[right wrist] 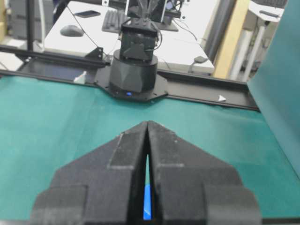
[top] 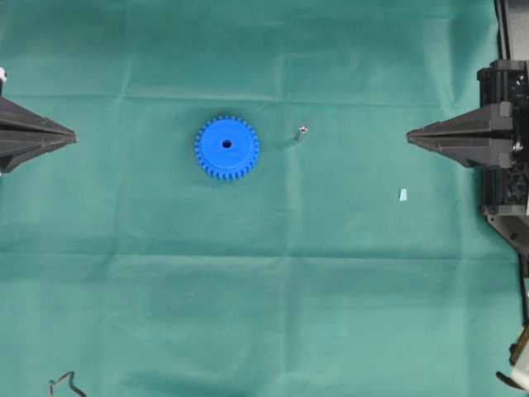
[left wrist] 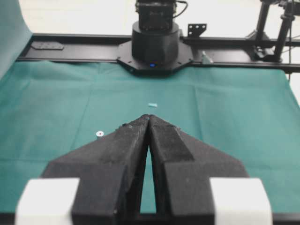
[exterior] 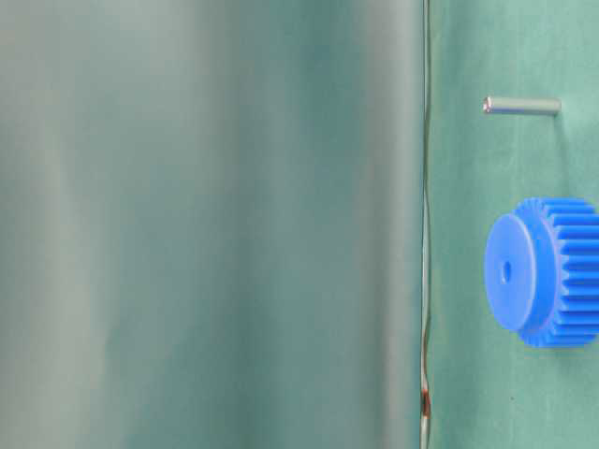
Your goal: Insert the shaft into the center hole of the gear.
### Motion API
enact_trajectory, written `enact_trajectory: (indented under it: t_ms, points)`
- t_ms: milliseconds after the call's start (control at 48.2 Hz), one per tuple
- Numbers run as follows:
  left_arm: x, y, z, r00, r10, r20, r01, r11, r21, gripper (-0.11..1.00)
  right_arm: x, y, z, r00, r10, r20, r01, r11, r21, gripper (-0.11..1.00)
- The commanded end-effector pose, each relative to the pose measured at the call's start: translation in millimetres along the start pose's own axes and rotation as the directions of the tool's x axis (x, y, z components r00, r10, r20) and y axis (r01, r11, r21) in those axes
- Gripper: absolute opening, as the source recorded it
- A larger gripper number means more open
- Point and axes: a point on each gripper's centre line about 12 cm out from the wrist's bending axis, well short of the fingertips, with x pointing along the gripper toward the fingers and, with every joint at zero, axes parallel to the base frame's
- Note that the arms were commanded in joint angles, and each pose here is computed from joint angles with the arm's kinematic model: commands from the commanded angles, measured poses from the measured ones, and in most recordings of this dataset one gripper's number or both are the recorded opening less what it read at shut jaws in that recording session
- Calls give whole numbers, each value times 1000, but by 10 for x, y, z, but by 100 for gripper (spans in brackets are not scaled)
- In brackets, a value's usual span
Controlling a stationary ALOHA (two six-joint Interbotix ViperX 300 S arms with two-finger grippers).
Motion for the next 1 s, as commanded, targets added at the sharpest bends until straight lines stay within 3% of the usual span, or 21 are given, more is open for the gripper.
enact_trajectory:
  t_ms: [0,580,705,891,933,974]
  points:
    - [49,-22,86,1000,-12,-8,12,1000,7,0,19,-17,46,1000,-8,9,8,1000,-21,3]
    - [40,-19,78,1000,-10,-23,11,1000,4,0,195,-175,-26,994,-81,-76,82,997,2,4]
    - [40,-19,78,1000,-10,-23,11,1000,4,0,301,-264,-158,986,-117,-119,119,993,10,27]
    - [40,-22,78,1000,-12,-23,12,1000,7,0,533,-437,-532,961,-175,-214,184,983,22,84]
    - [40,-19,78,1000,-11,-23,11,1000,7,0,586,-465,-624,955,-182,-234,192,981,21,89]
    - [39,-19,72,1000,-11,-25,11,1000,7,0,629,-490,-729,947,-189,-258,202,979,24,86]
